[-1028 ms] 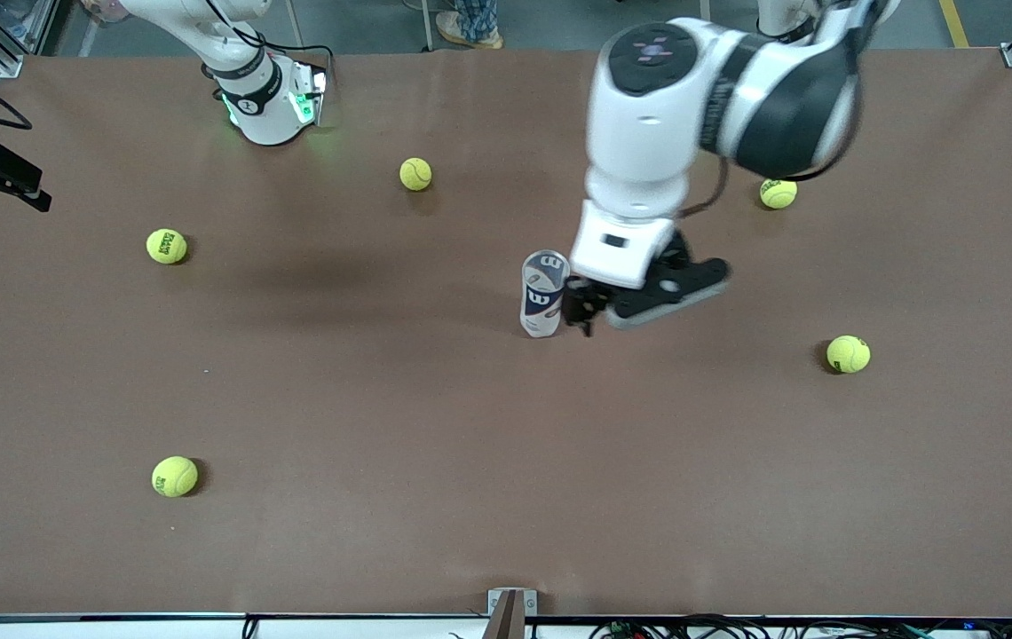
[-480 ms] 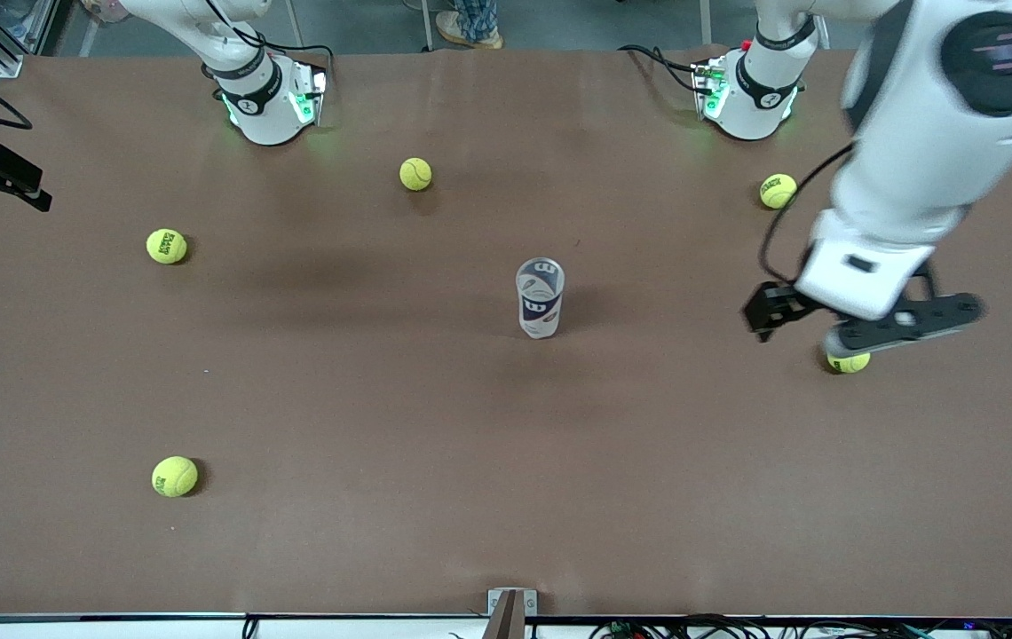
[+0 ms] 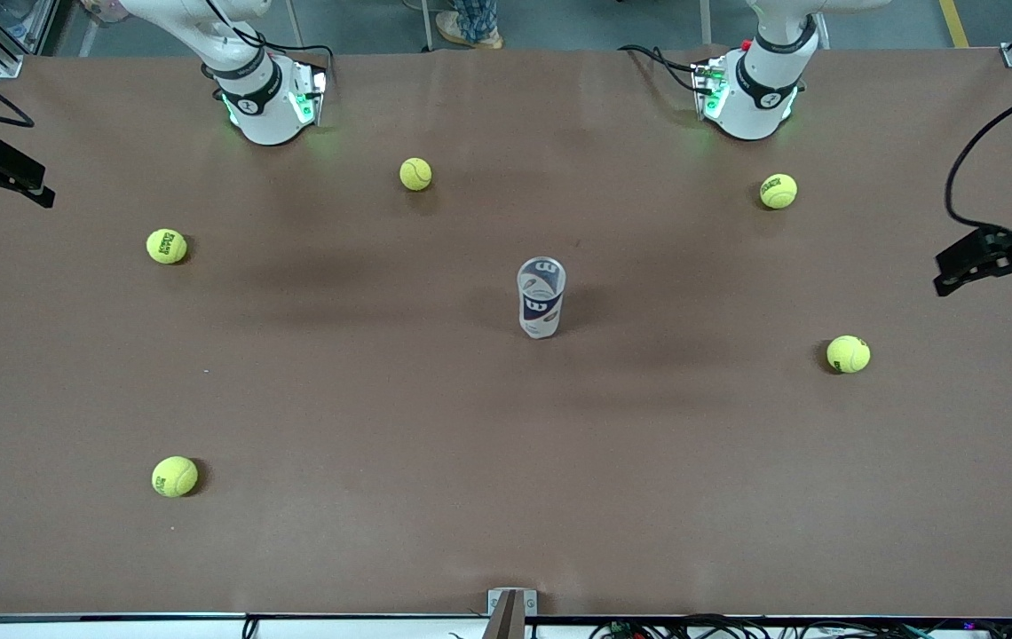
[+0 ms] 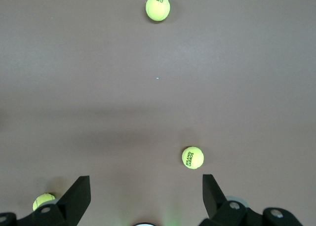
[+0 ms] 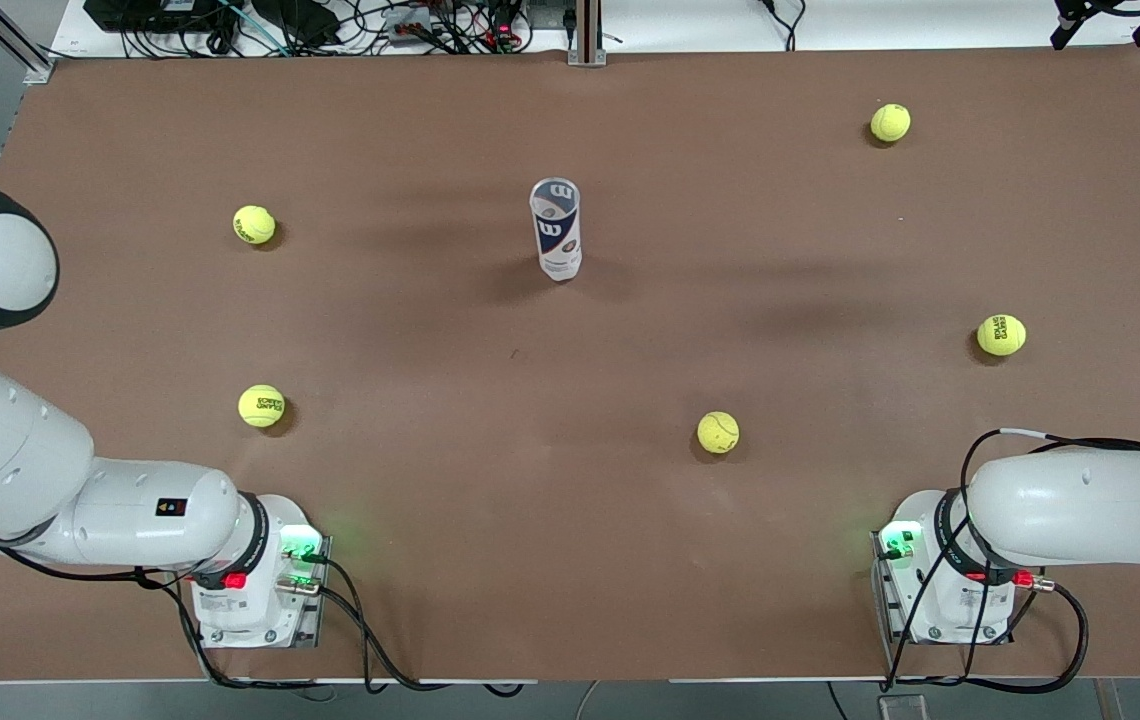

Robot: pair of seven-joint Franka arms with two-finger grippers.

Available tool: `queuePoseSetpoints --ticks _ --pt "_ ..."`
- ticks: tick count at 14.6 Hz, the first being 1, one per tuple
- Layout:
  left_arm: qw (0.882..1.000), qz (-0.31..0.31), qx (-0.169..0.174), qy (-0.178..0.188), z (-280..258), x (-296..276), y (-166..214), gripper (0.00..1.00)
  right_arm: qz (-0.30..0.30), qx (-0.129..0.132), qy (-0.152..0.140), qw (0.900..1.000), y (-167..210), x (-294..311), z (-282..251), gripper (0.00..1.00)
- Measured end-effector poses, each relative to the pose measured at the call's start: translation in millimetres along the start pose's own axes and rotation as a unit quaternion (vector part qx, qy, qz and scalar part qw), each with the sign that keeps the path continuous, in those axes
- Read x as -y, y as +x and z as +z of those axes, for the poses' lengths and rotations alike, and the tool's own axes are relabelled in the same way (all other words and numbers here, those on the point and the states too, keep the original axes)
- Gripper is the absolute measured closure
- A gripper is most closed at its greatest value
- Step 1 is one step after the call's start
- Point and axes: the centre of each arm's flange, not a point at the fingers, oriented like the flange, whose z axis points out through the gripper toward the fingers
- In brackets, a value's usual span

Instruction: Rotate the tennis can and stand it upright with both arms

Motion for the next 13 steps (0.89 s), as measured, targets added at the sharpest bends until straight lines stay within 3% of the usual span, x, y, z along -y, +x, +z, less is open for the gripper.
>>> queuePoseSetpoints --ticks 13 --pt "1.0 0.012 -0.007 -0.002 -12 -11 -5 0.0 -0.003 0.001 0.009 1.0 -1 2 0 0.0"
